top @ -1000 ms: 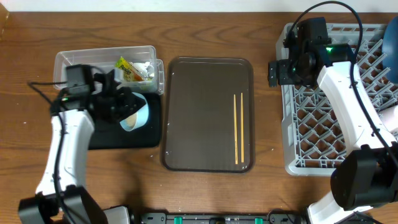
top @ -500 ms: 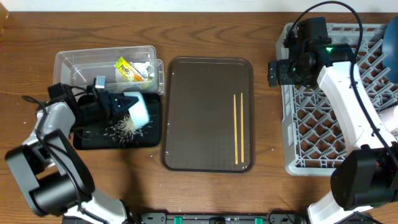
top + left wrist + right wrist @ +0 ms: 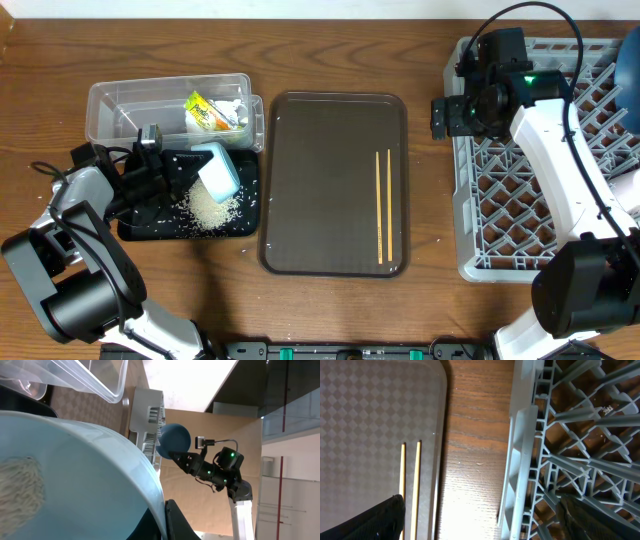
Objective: Sort waste into correct bins and load items into the dishwasher rack
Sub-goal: 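Tip the rice bowl over the black tray to dump the rice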
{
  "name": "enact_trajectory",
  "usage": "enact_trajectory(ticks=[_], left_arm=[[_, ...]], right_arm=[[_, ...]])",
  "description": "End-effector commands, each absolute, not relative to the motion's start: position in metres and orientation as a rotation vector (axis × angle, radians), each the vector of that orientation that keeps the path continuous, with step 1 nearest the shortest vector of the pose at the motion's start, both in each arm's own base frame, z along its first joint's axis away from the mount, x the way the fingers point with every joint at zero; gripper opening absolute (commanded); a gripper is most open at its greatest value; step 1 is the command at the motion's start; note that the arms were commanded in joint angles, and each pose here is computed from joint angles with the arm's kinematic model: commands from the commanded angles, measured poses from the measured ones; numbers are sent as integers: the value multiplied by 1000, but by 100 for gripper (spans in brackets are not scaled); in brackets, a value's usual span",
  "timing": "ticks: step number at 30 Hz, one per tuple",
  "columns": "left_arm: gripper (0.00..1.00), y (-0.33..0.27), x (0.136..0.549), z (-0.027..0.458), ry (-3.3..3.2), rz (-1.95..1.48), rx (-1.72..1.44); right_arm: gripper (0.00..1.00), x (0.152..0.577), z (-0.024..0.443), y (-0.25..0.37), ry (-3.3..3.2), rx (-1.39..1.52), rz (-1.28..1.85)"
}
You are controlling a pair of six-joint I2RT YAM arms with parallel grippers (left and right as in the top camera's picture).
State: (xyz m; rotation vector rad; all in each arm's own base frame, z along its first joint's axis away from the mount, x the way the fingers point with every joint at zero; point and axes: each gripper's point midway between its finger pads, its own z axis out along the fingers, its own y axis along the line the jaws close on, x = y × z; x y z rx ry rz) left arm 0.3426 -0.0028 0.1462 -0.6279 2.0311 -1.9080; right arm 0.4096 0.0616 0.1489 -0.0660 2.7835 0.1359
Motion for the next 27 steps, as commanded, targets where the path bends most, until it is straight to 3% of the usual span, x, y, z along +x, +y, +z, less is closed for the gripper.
enact_trajectory(ticks=[1,11,15,27], left_arm=[[6,-2,342,151,1994,-1941,-633],[6,2,340,121,2173,-1803,-758],[6,-2,342,151,1992,-1917,-590],[6,7,344,135,2087,-1824,-673]], right_arm=[[96,408,157,64,2764,-62,143],[96,408,157,64,2764,-65,142],[96,408,157,64,2764,-65,142],[96,408,157,64,2764,-65,143]])
